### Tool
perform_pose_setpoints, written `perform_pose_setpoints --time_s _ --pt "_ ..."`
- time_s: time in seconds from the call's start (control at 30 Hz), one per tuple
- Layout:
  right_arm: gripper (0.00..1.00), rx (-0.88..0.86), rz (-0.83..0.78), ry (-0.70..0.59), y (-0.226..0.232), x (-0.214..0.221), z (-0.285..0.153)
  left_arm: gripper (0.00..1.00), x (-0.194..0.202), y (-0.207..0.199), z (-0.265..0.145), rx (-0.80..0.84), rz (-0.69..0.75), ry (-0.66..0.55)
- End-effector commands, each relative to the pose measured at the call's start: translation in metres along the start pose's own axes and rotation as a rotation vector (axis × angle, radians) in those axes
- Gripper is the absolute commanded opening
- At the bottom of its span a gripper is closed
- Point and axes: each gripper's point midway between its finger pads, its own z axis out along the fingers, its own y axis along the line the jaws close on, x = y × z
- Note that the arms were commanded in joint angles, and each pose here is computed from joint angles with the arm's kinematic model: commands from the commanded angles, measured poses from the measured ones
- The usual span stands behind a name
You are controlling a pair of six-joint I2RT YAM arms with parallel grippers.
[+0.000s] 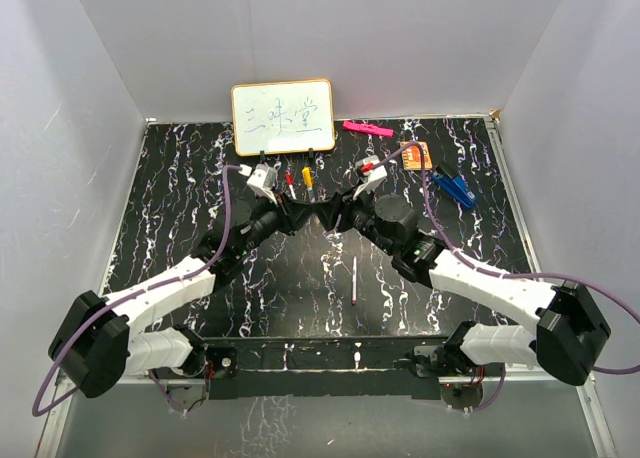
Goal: Insert the pens into the pen caps
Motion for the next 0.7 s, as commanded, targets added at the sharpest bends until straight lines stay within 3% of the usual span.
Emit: perform_pose_setpoints --time_s 0.0,0.1,0.2,0.27,0.37,0.43,0.67 --pt "0.46 -0.021 0.016 -0.023 0.012 -0.020 -0.015 0.00 -0.009 0.023 0.006 -0.108 -0.005 -0.058" --pt "0.52 -0.017 0.022 -0.063 0.013 -0.033 -0.023 0.00 0.003 0.037 0.008 -0.158 -0.009 -0.023" --pt "0.66 0.037 0.024 -0.074 0.003 -0.036 -0.029 0.00 0.007 0.050 0.008 -0.212 -0.009 -0.001" --pt "0.78 0.143 0.027 -0.053 -0.015 -0.032 -0.030 0.00 0.008 0.062 0.008 -0.272 -0.010 0.022" --pt "0.87 0.291 0.027 0.005 -0.041 -0.019 -0.030 0.00 0.008 0.083 0.006 -0.390 -0.011 0.072" --pt "0.97 0.399 0.021 0.036 -0.059 -0.011 -0.031 0.00 0.010 0.098 0.003 -0.475 -0.007 0.111" --pt "0.98 0.541 0.006 0.136 -0.081 0.014 -0.022 0.00 0.013 0.133 -0.001 -0.642 -0.015 0.213"
